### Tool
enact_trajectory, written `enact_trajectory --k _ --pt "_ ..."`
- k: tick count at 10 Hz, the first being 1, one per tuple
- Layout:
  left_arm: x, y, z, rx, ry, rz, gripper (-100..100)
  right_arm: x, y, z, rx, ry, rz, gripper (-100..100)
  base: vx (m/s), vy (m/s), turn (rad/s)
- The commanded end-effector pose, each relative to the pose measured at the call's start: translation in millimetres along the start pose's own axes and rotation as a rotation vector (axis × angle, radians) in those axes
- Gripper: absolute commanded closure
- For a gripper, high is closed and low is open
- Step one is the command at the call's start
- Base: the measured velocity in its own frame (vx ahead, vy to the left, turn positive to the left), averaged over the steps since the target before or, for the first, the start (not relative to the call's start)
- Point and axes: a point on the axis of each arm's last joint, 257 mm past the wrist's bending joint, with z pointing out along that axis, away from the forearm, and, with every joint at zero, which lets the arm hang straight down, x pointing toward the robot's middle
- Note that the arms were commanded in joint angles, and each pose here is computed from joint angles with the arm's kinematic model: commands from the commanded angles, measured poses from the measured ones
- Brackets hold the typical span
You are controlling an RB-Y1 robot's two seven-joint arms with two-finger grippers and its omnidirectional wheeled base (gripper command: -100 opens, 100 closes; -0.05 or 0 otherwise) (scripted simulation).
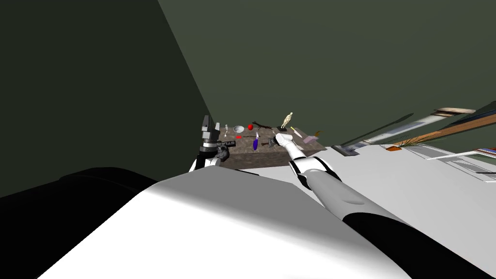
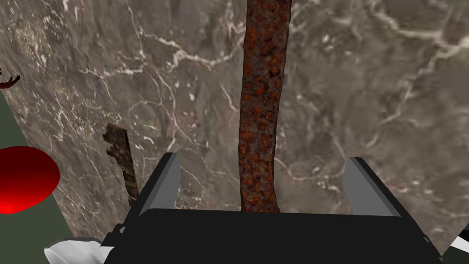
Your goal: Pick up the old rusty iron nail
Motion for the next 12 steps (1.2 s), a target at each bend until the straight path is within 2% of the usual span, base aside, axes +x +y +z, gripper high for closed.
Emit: enact_trajectory --k 1,2,3,7,8,9,10,11,12 --pt "0.0 0 0.0 0.0 0.0 0.0 0 1 5 7.4 0.003 0.001 0.0 -100 0.048 0.009 0.01" --pt "0.0 0 0.0 0.0 0.0 0.0 0 1 4 4.8 0.0 0.0 0.001 -100 0.022 0.003 0.002" --pt "0.0 0 0.0 0.0 0.0 0.0 0 2 4 5.4 0.002 0.001 0.0 100 0.0 0.0 0.0" --pt "0.0 0 0.0 0.0 0.0 0.0 0 2 3 5.1 0.003 -0.001 0.005 100 0.0 0.0 0.0" --pt "0.0 0 0.0 0.0 0.0 0.0 0 2 3 5.1 0.003 0.0 0.004 0 0.0 0.0 0.0" --pt "0.0 0 0.0 0.0 0.0 0.0 0 0 -7 -3.7 0.002 0.001 -0.003 100 -0.047 -0.006 -0.015" --pt "0.0 0 0.0 0.0 0.0 0.0 0 0 -10 -6.9 0.002 0.001 -0.004 100 -0.075 -0.023 -0.017" --pt "0.0 0 0.0 0.0 0.0 0.0 0 0 -7 -2.6 0.005 0.002 -0.005 100 -0.032 -0.013 0.003" --pt "0.0 0 0.0 0.0 0.0 0.0 0 0 -8 -3.0 0.003 0.001 -0.005 0 -0.006 -0.002 0.0"
